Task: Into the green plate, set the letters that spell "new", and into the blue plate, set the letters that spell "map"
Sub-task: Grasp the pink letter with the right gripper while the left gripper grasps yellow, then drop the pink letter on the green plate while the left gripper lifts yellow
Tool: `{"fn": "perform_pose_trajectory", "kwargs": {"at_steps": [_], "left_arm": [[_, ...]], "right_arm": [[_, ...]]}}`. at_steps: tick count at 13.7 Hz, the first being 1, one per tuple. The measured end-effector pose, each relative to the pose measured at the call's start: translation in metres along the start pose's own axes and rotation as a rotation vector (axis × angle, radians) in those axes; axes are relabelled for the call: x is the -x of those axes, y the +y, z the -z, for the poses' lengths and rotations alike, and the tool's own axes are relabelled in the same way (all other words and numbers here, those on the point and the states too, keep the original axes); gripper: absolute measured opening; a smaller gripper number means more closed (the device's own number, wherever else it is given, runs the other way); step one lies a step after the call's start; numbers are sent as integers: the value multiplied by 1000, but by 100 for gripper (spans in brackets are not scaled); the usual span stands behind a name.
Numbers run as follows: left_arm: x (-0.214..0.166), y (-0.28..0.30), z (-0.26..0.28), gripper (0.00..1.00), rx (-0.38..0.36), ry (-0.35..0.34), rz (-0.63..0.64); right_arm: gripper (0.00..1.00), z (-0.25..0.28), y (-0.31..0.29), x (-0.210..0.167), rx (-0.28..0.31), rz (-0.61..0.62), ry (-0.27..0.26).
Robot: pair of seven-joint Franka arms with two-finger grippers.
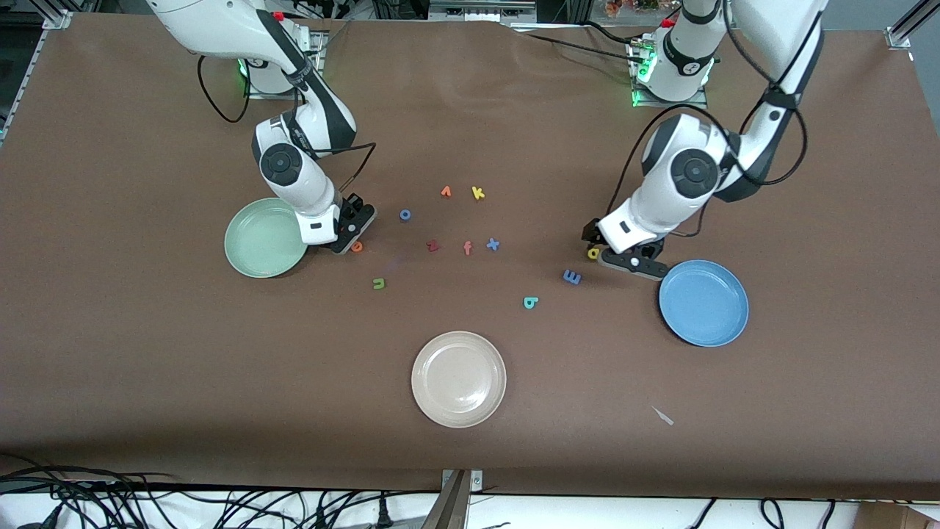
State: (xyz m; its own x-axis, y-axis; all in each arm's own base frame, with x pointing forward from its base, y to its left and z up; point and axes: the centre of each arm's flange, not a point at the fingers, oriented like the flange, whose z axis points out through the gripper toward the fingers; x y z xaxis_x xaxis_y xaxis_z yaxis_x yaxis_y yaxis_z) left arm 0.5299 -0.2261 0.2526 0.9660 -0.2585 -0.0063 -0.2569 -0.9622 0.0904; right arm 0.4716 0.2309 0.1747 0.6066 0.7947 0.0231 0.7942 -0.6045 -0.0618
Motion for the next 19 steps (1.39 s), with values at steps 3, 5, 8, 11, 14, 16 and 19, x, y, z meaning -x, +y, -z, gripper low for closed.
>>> {"fn": "perform_pose_trajectory", "kwargs": {"at_steps": [3,5,8,11,14,16,19], "left_arm": [[4,9,-36,100,-60,-14,-72],[7,8,-54,100,-84,-33,-81],[9,7,-65,98,-86,-49,-79],[11,7,-71,93,-86,-59,-45],[13,6,-80,81,-84,-74,-35],[14,6,-83,76,-83,-80,-31],[15,6,-85,61,-84,-86,-22]], "right_arm": [[40,1,1,0,1,-1,1],[29,2,1,0,2,0,2],[27,2,0,0,1,1,0],[27,14,1,1,-22,-1,-51],[27,61,21,6,-21,-31,-87],[27,87,37,14,-2,-34,-73],[27,89,61,41,-13,-19,-102]]}}
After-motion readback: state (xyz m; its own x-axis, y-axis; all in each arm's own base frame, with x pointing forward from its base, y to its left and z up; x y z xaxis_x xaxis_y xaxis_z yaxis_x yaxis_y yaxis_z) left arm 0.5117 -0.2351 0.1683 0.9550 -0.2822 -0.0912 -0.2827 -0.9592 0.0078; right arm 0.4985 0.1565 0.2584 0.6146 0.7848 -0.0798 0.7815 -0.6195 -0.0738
